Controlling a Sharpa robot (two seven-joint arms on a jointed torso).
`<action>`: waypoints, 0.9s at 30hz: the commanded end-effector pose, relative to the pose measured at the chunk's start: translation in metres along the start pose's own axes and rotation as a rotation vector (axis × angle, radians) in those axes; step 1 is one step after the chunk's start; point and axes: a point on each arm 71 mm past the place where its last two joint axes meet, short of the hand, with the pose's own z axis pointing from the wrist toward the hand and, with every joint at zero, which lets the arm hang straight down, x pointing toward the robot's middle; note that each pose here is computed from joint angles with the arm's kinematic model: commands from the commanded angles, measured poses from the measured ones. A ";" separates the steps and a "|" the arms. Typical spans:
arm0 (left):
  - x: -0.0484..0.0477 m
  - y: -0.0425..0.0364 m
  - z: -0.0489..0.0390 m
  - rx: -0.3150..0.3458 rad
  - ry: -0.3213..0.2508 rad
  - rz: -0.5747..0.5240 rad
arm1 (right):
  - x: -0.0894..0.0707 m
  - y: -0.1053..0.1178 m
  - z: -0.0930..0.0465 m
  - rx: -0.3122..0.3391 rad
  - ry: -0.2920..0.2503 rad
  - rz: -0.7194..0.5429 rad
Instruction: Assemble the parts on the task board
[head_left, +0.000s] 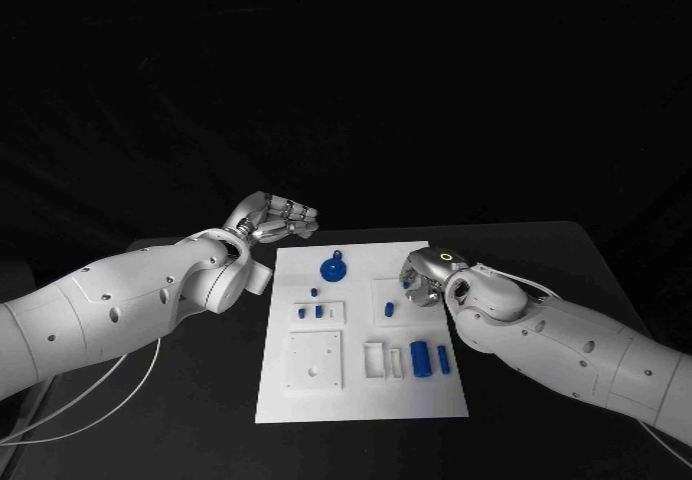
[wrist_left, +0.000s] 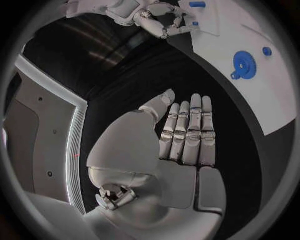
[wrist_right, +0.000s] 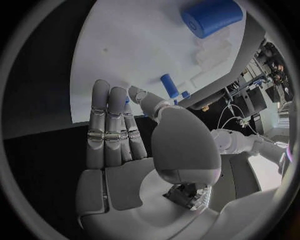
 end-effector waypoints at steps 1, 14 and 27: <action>0.0014 -0.0039 0.0007 0.029 -0.004 -0.008 | 0.002 0.001 0.001 0.010 -0.017 -0.027; 0.0022 -0.0039 0.0011 0.028 -0.002 -0.008 | 0.010 0.002 0.003 0.005 -0.006 -0.038; 0.0010 -0.0031 0.0013 0.025 -0.003 -0.005 | 0.011 0.004 0.004 0.010 -0.016 -0.068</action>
